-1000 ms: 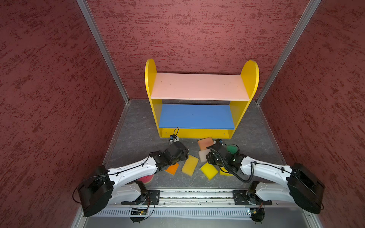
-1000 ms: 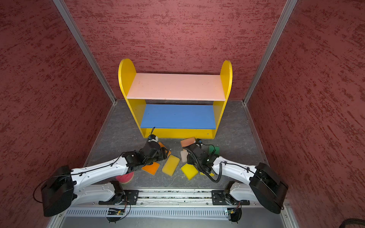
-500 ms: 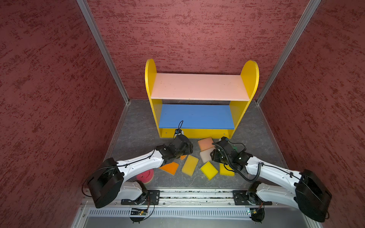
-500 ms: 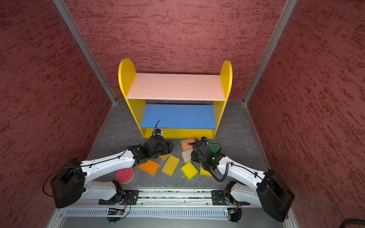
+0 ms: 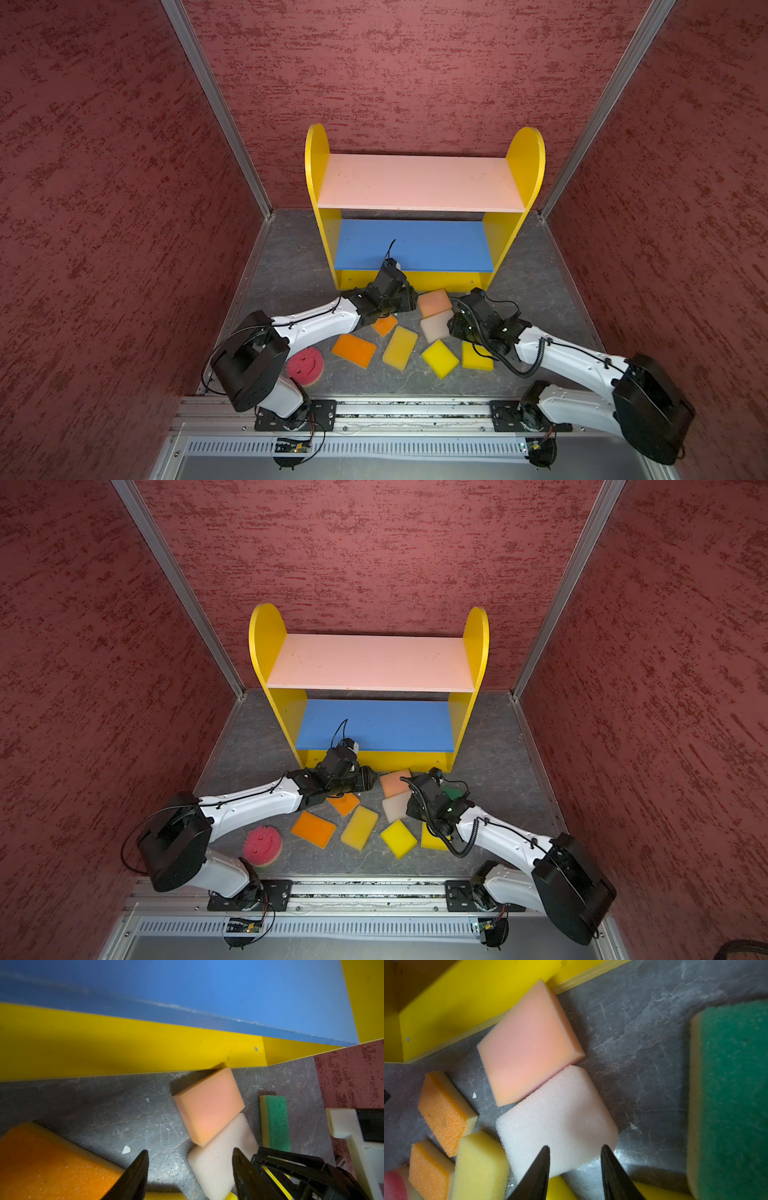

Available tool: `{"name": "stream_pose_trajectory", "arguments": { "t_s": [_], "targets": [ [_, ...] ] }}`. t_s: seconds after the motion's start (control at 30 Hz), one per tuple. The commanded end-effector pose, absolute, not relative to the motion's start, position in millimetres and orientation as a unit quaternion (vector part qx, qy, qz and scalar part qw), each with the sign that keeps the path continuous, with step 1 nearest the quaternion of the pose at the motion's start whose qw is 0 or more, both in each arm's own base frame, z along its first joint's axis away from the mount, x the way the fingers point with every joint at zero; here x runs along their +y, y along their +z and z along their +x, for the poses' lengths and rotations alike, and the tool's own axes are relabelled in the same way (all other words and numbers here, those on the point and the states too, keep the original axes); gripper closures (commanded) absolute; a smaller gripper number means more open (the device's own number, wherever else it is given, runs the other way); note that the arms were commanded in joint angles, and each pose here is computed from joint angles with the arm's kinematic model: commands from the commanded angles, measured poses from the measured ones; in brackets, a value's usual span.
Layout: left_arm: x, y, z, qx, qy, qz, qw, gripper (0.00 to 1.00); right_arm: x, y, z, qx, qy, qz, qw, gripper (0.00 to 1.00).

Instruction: Place and organize the cleaning sponges onto the shelf

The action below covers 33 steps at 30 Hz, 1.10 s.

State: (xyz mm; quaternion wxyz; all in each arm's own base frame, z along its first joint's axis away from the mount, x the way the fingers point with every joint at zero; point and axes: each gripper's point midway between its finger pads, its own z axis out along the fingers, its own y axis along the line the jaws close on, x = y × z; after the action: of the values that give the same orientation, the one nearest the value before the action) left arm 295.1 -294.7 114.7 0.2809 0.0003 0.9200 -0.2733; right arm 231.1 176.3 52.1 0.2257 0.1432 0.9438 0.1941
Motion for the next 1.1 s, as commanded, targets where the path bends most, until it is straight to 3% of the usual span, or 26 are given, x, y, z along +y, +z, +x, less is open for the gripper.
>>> {"name": "stream_pose_trajectory", "arguments": {
  "t_s": [0.0, 0.53, 1.07],
  "targets": [
    [-303, 123, 301, 0.913, -0.289, 0.018, 0.288, 0.37, 175, 45, 232, 0.939, 0.206, 0.169, 0.217, 0.57],
    [-305, 130, 304, 0.912, -0.284, 0.032, 0.293, 0.37, 172, 61, 240, 0.932, 0.218, 0.172, 0.233, 0.51],
    [-277, 143, 302, 0.914, -0.24, 0.029, 0.325, 0.37, 188, 80, 216, 0.955, 0.217, 0.019, 0.203, 0.49]
  ]
}}
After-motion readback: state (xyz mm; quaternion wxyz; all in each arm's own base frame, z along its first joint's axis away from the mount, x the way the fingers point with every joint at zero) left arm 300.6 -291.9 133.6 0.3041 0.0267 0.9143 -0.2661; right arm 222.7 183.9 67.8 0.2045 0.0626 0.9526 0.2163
